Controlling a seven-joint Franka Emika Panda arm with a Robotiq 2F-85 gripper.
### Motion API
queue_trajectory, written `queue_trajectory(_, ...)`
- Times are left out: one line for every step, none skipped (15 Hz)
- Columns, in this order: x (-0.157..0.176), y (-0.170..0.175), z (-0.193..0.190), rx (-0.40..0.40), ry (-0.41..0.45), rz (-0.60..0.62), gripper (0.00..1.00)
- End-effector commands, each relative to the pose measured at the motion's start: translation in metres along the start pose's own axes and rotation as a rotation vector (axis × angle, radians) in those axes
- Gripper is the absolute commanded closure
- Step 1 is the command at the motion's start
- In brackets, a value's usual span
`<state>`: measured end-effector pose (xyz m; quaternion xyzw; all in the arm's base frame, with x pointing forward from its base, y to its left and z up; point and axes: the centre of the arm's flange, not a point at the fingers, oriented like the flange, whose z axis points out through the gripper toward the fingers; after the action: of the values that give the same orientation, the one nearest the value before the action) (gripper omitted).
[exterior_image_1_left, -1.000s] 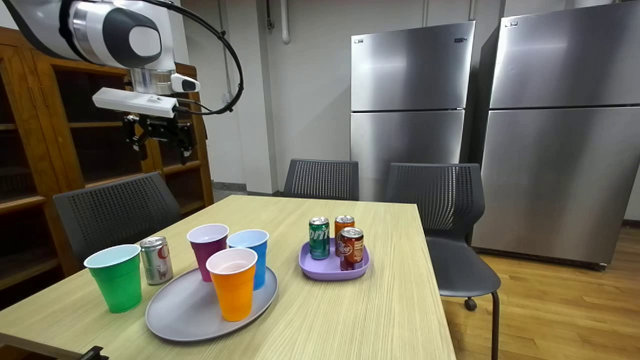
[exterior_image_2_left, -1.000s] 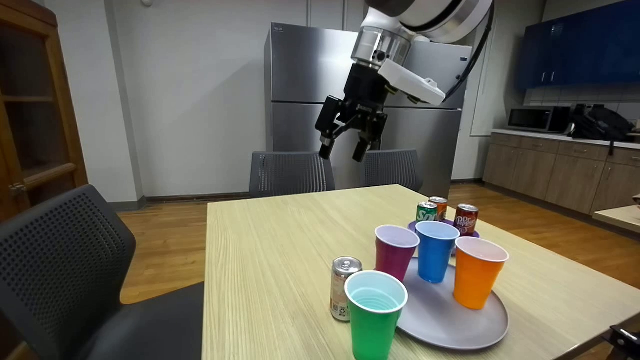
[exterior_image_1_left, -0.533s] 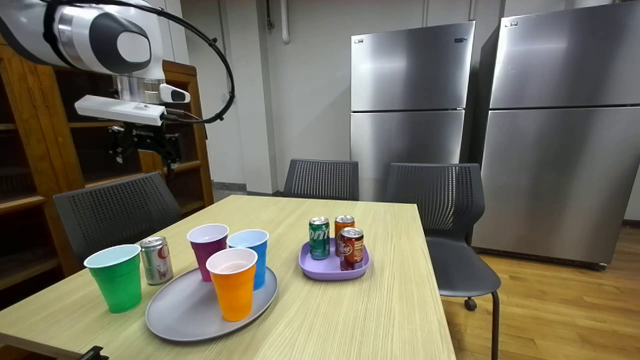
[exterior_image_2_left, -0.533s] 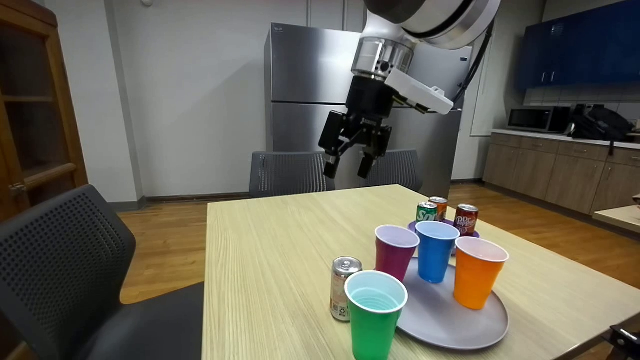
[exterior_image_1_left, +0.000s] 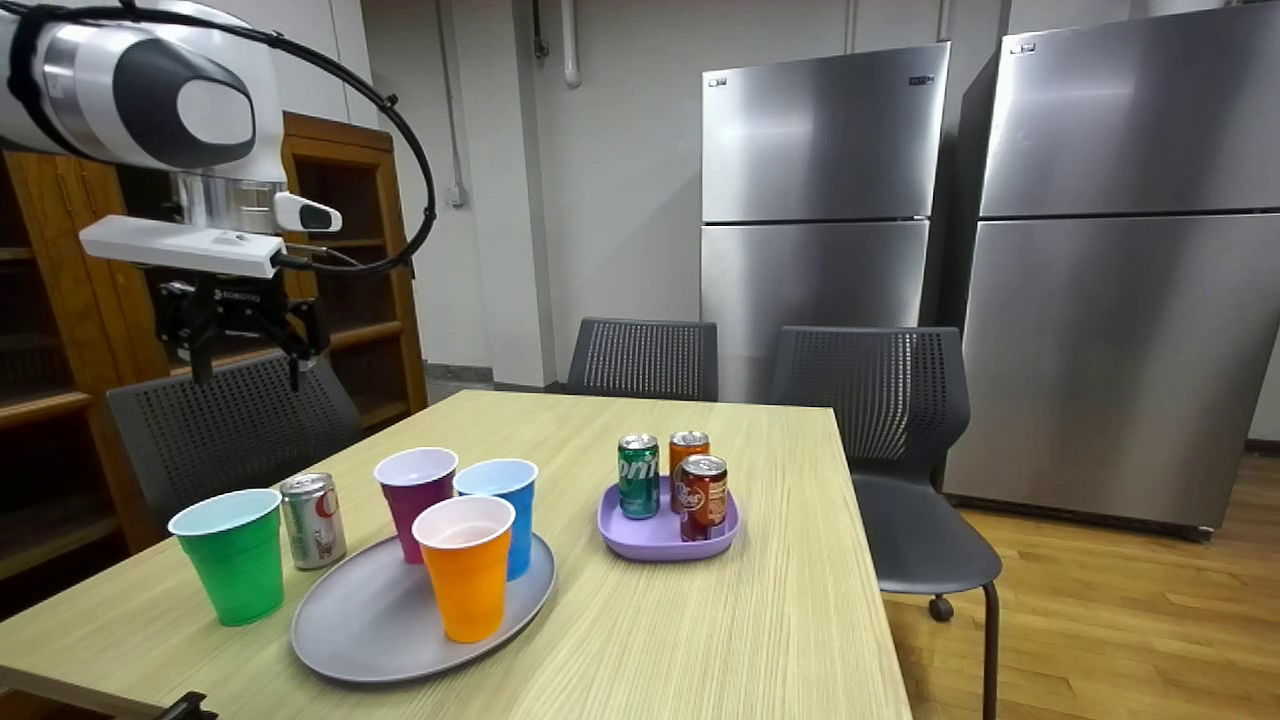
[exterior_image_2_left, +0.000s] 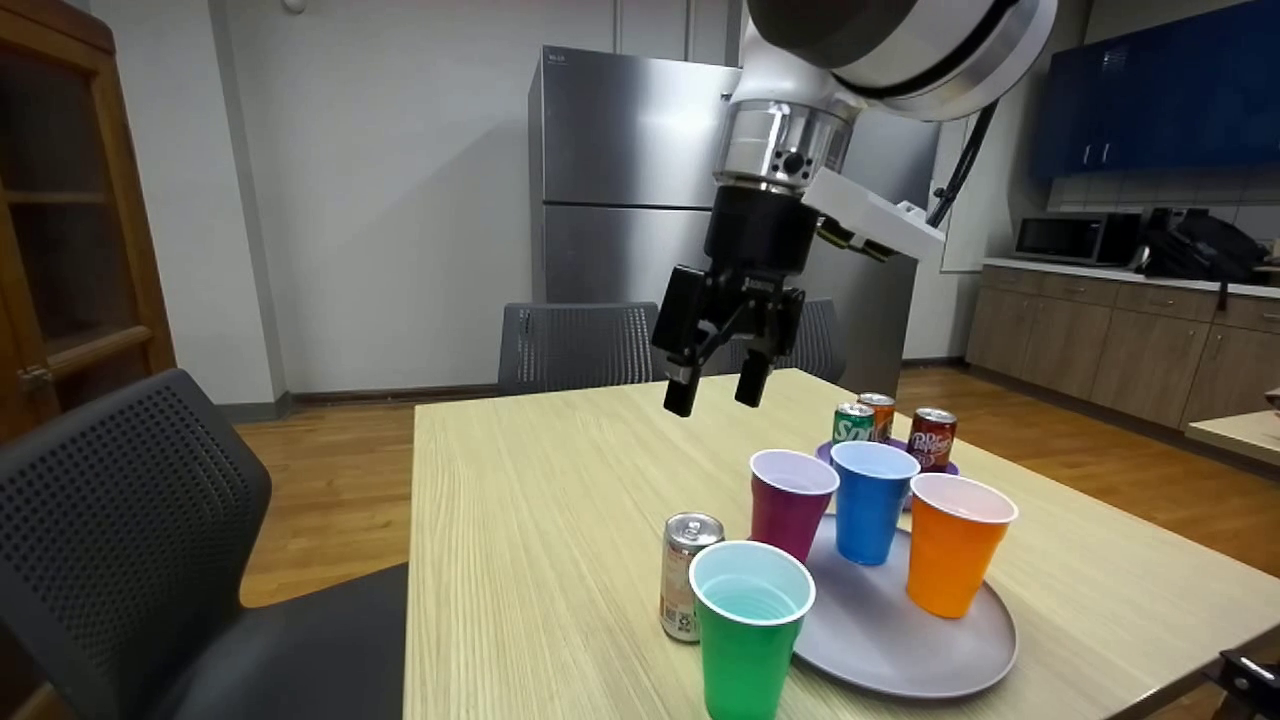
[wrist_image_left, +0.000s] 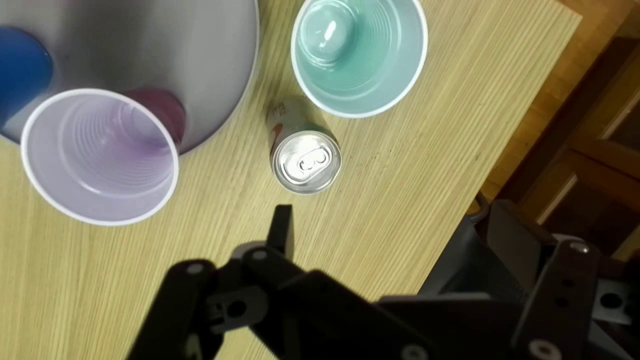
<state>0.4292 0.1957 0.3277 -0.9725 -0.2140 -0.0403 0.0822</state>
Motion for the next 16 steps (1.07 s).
queue_trajectory(-0.031, -0.009, 0.004, -0.021, -0.002, 0.021, 0.00)
queue_trajectory(-0.036, -0.009, 0.008, -0.022, -0.009, 0.023, 0.00)
queue_trajectory(-0.041, -0.009, 0.014, -0.022, -0.015, 0.027, 0.00)
queue_trajectory(-0.044, -0.009, 0.019, -0.026, -0.017, 0.030, 0.00)
queue_trajectory(-0.047, -0.009, 0.024, -0.033, -0.016, 0.038, 0.00)
queue_trajectory(-0.049, -0.009, 0.029, -0.039, -0.013, 0.047, 0.00)
queue_trajectory(-0.052, -0.008, 0.033, -0.042, -0.008, 0.061, 0.00)
queue_trajectory(-0.053, -0.008, 0.036, -0.047, -0.002, 0.075, 0.00)
queue_trajectory(-0.055, -0.007, 0.040, -0.052, 0.004, 0.090, 0.00)
queue_trajectory(-0.056, -0.006, 0.044, -0.056, 0.007, 0.104, 0.00)
queue_trajectory(-0.058, -0.005, 0.048, -0.059, 0.009, 0.116, 0.00)
queue_trajectory(-0.059, -0.004, 0.051, -0.060, 0.010, 0.128, 0.00)
queue_trajectory(-0.060, -0.003, 0.056, -0.062, 0.009, 0.142, 0.00)
queue_trajectory(-0.062, -0.002, 0.061, -0.062, 0.006, 0.154, 0.00)
queue_trajectory(-0.063, -0.001, 0.066, -0.062, 0.003, 0.166, 0.00)
queue_trajectory(-0.064, 0.000, 0.070, -0.063, 0.000, 0.179, 0.00)
